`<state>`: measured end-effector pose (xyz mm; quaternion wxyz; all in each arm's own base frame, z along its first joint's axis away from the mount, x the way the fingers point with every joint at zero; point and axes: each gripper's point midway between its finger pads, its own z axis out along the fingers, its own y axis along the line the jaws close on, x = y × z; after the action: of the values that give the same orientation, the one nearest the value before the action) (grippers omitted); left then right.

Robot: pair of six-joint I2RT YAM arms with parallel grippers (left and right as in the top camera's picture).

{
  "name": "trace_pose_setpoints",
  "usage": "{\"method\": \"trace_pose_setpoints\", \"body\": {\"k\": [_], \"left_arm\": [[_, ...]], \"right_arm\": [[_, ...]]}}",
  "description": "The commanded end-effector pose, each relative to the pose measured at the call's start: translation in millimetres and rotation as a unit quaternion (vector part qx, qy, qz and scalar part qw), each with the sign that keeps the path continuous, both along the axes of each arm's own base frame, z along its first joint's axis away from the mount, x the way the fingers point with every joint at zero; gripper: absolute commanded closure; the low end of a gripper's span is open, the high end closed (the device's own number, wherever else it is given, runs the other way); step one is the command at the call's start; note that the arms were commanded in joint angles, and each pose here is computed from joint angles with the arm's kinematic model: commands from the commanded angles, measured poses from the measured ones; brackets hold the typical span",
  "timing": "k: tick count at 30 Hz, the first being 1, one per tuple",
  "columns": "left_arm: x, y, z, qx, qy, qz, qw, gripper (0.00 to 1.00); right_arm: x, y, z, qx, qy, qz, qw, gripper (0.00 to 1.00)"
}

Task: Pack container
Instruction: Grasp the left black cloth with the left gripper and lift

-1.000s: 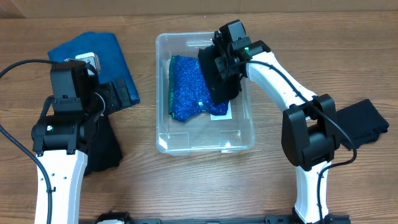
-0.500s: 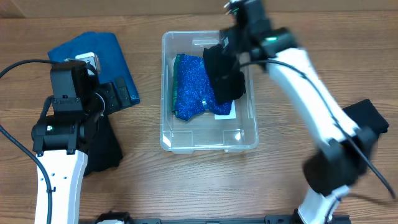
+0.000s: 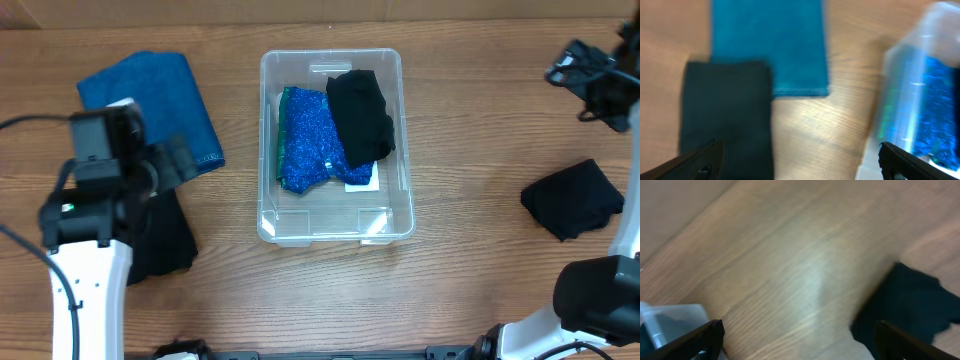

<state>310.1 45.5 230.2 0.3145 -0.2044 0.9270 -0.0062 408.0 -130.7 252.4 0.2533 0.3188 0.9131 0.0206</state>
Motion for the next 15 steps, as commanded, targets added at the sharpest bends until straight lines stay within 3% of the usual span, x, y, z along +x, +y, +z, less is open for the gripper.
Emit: {"method": "trace_pose_setpoints", "body": {"k": [1,4,8,11,15], "left_arm": [[-39,67,-10,-0.037,0.036,0.197,0.979,0.0],[-71,102,-25,-0.091,0.053,0.277,0.955,0.0],[-94,124,-60,-0.124,0.072,0.301,0.943,0.0],[-81,122,-101,-0.159,0.064,0.23,0.958,0.0],[-76,124,-151,-0.16,0.109,0.175,0.965,0.0]], "right_arm": [[-7,-13,5,0.012,-0.009,-0.015,1.0,0.0],[-7,-14,6,0.011,-0.01,-0.016,1.0,0.0],[-7,-14,6,0.011,-0.011,-0.015,1.0,0.0],[-6,-12,6,0.016,-0.013,-0.012,1.0,0.0],[-6,-12,6,0.016,-0.013,-0.012,1.0,0.0]]}}
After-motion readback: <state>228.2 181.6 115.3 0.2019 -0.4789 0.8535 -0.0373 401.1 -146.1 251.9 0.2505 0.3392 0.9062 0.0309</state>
